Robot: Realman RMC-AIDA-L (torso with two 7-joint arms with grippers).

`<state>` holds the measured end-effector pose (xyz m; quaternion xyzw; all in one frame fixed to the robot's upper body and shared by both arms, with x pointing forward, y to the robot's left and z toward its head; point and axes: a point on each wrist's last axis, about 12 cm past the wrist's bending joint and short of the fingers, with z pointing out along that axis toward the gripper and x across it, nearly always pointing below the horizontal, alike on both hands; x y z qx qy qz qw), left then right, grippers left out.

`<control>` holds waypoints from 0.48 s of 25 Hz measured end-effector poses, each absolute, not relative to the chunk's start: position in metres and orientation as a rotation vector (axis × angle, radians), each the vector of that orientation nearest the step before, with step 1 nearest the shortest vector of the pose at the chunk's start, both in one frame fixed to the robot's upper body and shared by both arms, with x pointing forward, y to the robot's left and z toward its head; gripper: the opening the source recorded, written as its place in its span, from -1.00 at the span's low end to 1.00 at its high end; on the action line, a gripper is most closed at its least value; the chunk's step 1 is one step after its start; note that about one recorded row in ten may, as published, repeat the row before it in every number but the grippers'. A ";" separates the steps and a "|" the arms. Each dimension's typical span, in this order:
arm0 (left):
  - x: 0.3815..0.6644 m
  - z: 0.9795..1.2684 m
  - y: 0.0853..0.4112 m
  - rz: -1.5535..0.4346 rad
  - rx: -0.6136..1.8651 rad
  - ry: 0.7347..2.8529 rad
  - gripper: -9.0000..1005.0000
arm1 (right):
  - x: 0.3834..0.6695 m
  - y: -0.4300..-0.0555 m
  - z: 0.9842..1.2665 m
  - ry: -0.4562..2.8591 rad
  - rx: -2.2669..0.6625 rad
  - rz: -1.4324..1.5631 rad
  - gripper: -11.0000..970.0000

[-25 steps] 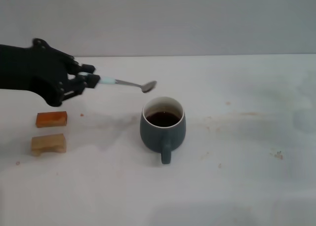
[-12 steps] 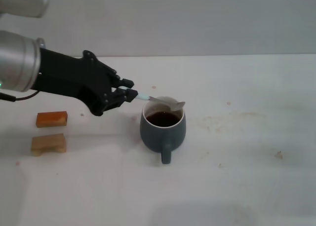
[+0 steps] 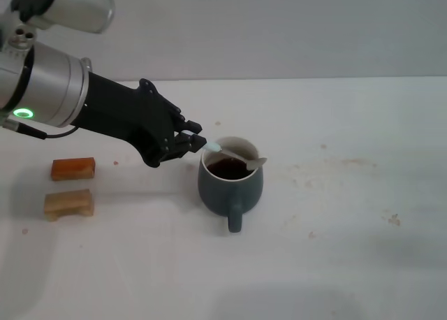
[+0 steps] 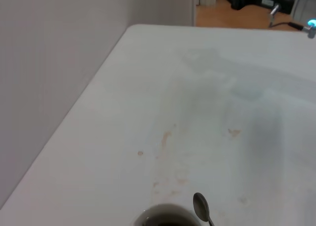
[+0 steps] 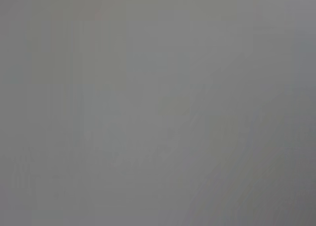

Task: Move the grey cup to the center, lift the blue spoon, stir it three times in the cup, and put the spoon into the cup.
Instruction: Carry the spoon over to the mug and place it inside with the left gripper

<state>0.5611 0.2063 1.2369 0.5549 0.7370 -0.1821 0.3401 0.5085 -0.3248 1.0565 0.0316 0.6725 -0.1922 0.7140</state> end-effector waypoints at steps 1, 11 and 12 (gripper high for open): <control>0.565 1.235 0.206 -0.465 1.452 1.922 -0.59 | 0.506 -0.324 1.056 1.486 0.068 -0.424 -0.83; 0.580 1.226 0.210 -0.417 1.482 1.923 -0.59 | 0.481 -0.312 1.053 1.468 0.060 -0.399 -0.83; 0.581 1.225 0.211 -0.410 1.485 1.926 -0.59 | 0.480 -0.312 1.054 1.468 0.062 -0.398 -0.83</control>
